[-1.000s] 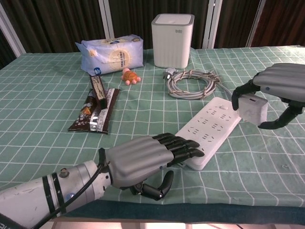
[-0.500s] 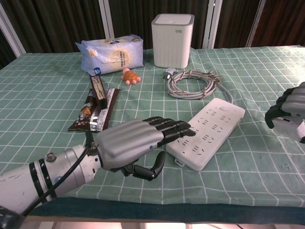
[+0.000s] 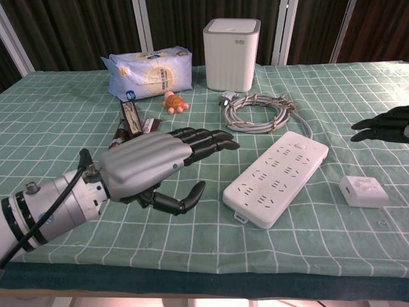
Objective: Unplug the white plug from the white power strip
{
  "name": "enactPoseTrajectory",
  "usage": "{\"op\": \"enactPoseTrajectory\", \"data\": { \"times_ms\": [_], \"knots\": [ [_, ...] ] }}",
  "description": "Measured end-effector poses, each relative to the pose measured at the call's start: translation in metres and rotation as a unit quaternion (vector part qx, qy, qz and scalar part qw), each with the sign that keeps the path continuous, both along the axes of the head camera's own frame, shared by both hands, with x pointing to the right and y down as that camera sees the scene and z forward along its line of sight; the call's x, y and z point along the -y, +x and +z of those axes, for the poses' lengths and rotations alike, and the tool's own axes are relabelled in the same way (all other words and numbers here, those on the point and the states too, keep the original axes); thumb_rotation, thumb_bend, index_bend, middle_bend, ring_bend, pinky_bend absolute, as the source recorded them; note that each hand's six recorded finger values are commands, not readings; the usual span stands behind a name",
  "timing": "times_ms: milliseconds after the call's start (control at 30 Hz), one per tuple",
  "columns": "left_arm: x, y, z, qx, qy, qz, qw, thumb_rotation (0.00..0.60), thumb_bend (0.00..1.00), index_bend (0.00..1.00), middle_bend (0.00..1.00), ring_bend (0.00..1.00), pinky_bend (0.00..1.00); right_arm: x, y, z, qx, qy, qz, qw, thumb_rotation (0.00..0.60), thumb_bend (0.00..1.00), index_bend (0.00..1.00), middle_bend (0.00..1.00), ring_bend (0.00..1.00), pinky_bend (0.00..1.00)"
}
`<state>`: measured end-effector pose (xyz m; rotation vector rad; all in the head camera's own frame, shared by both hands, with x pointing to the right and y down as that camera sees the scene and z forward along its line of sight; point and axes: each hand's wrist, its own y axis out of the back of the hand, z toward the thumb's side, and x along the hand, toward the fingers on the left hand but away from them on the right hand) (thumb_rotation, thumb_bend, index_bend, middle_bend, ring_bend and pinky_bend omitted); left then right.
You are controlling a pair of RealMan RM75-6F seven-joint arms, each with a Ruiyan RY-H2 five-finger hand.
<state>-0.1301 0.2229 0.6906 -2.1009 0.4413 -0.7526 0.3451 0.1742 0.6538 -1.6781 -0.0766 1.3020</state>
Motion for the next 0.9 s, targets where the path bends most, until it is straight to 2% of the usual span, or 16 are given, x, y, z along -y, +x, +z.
{"op": "enactPoseTrajectory", "data": {
  "times_ms": [133, 233, 400, 500, 667, 767, 833, 900],
  "knots": [
    [0.010, -0.020, -0.012, -0.001, 0.017, -0.015, 0.9997, 0.295, 0.61, 0.00, 0.00, 0.00, 0.09, 0.003, 0.013, -0.026, 0.009, 0.011, 0.024, 0.9996, 0.600, 0.16, 0.00, 0.00, 0.00, 0.15],
    [0.019, -0.044, -0.025, 0.004, 0.037, -0.034, 0.9987, 0.262, 0.61, 0.00, 0.00, 0.00, 0.10, 0.001, 0.030, -0.049, 0.009, 0.027, 0.053, 0.9982, 0.600, 0.16, 0.00, 0.00, 0.00, 0.12],
    [0.029, -0.104, -0.045, 0.041, 0.059, -0.076, 0.9945, 0.379, 0.62, 0.00, 0.00, 0.00, 0.10, -0.009, 0.067, -0.087, 0.011, 0.068, 0.123, 0.9900, 0.600, 0.16, 0.00, 0.00, 0.00, 0.11],
    [0.026, -0.150, -0.058, 0.070, 0.074, -0.116, 0.9880, 0.425, 0.62, 0.00, 0.00, 0.00, 0.11, -0.021, 0.096, -0.110, 0.009, 0.110, 0.182, 0.9772, 0.600, 0.16, 0.00, 0.00, 0.00, 0.09],
    [0.006, -0.217, -0.076, 0.109, 0.107, -0.199, 0.9681, 0.536, 0.60, 0.00, 0.00, 0.00, 0.11, -0.051, 0.154, -0.137, -0.019, 0.201, 0.277, 0.9394, 0.600, 0.15, 0.00, 0.00, 0.00, 0.06],
    [-0.004, -0.250, -0.082, 0.131, 0.125, -0.228, 0.9566, 0.567, 0.58, 0.00, 0.00, 0.00, 0.11, -0.066, 0.179, -0.138, -0.019, 0.222, 0.318, 0.9213, 0.600, 0.15, 0.00, 0.00, 0.00, 0.04],
    [-0.005, -0.260, -0.084, 0.128, 0.123, -0.237, 0.9551, 0.568, 0.58, 0.00, 0.00, 0.00, 0.11, -0.077, 0.194, -0.136, -0.014, 0.224, 0.347, 0.9107, 0.600, 0.15, 0.00, 0.00, 0.00, 0.02],
    [-0.005, -0.263, -0.085, 0.119, 0.111, -0.244, 0.9559, 0.568, 0.57, 0.00, 0.00, 0.00, 0.11, -0.083, 0.203, -0.135, -0.008, 0.223, 0.364, 0.9044, 0.600, 0.15, 0.00, 0.00, 0.00, 0.02]
  ]
}}
